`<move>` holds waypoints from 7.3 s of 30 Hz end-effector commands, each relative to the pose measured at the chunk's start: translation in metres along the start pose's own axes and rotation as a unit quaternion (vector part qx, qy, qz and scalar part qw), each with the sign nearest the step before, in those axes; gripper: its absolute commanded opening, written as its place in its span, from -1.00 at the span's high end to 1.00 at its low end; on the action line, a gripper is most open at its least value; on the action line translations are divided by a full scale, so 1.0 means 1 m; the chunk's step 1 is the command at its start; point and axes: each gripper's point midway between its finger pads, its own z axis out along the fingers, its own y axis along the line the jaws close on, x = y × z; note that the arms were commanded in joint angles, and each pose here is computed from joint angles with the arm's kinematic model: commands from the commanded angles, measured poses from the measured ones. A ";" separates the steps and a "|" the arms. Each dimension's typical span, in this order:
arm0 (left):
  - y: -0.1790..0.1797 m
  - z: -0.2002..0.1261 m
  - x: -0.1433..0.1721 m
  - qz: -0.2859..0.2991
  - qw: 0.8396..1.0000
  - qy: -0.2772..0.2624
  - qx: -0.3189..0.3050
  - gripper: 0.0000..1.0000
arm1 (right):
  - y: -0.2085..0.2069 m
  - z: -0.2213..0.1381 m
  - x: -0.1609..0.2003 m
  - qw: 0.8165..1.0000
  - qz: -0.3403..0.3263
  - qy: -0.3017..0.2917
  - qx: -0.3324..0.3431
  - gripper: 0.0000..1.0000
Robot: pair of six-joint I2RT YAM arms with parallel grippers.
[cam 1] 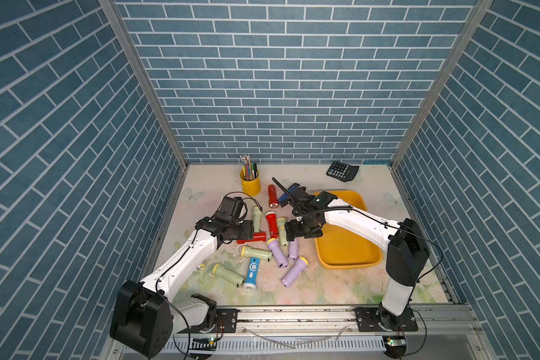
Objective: Put the flashlights into the storage boxes
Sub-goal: Pick up the flashlight from the center of the board, then place the flashlight at the storage box.
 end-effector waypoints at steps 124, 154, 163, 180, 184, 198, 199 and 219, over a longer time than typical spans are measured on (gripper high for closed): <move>-0.174 0.034 -0.011 0.140 0.970 -0.054 0.191 -0.15 | -0.144 0.033 -0.101 0.978 0.053 0.013 -0.202 0.50; -0.181 0.027 -0.020 0.127 0.969 -0.062 0.202 -0.16 | -0.158 0.009 -0.116 0.979 0.058 -0.046 -0.189 -0.08; -0.178 0.025 -0.020 0.126 0.970 -0.064 0.199 -0.16 | -0.160 0.015 -0.132 0.968 0.089 -0.072 -0.224 -0.04; -0.186 0.032 -0.020 0.128 0.967 -0.060 0.211 -0.16 | -0.158 0.039 -0.136 0.959 0.102 -0.064 -0.258 0.00; -0.187 0.032 -0.021 0.129 0.967 -0.061 0.212 -0.16 | -0.156 0.040 -0.135 0.956 0.101 -0.068 -0.267 0.04; -0.182 0.027 -0.021 0.127 0.969 -0.063 0.204 -0.16 | -0.160 0.030 -0.131 0.962 0.103 -0.077 -0.242 -0.04; -0.181 0.027 -0.020 0.128 0.969 -0.064 0.203 -0.16 | -0.160 0.027 -0.131 0.963 0.102 -0.081 -0.235 -0.04; -0.160 0.012 -0.015 0.107 0.976 -0.074 0.175 -0.16 | -0.119 -0.063 -0.094 0.981 0.038 -0.152 -0.113 -0.01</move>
